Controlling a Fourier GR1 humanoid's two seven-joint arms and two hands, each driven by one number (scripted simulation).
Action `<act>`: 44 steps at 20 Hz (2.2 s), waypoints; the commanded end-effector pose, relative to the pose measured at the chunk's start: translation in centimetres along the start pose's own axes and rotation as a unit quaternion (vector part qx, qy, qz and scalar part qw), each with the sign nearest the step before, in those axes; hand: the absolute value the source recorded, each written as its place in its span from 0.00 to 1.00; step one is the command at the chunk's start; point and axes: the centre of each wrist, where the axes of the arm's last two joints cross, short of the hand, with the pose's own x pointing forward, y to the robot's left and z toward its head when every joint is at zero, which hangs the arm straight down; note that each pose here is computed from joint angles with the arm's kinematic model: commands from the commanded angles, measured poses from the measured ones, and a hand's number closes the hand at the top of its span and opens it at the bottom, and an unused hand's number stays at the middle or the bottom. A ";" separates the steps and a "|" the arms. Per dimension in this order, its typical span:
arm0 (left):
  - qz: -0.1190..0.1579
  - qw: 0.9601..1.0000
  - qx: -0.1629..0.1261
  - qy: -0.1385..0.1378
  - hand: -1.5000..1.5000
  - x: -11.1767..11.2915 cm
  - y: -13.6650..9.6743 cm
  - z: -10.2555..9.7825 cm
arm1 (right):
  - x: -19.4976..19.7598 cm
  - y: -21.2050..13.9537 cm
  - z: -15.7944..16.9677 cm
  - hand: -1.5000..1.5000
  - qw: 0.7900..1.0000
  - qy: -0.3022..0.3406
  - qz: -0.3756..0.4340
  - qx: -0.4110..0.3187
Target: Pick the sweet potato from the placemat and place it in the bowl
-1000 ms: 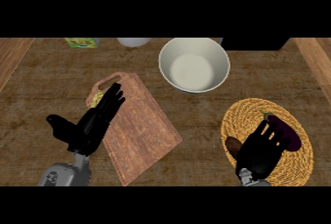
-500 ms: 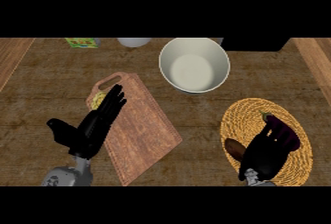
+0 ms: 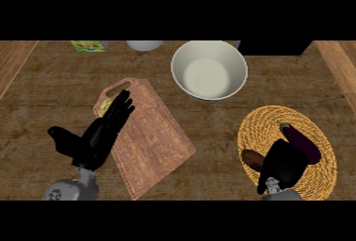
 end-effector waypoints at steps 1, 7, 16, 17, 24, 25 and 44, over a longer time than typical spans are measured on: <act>-0.012 1.000 0.006 -0.005 0.50 -0.1 -0.3 -0.2 | 0.4 2.6 -1.0 1.00 0.999 -0.009 0.039 -0.017; 0.006 1.000 -0.003 -0.001 0.50 0.9 1.6 -2.1 | -0.4 2.1 -0.6 1.00 0.997 -0.021 0.061 -0.044; -0.006 0.999 -0.047 -0.001 0.50 0.2 -1.1 -1.6 | 6.7 -3.4 9.3 1.00 0.901 -0.431 -0.014 0.043; -0.004 0.999 -0.047 0.009 0.50 -0.3 -0.9 -1.4 | 7.3 -4.9 9.8 1.00 0.893 -0.448 -0.015 0.036; -0.008 1.000 -0.021 -0.006 0.50 1.0 -0.4 -1.9 | 7.7 -11.8 15.4 1.00 0.868 -0.485 -0.107 0.008; -0.006 1.000 -0.004 0.006 0.50 0.6 0.6 -1.7 | 6.9 -13.0 16.0 1.00 0.859 -0.493 -0.136 0.000; 0.005 1.000 -0.004 0.003 0.50 -1.2 -0.1 -1.3 | 6.2 -27.3 15.2 1.00 0.849 -0.430 -0.279 -0.125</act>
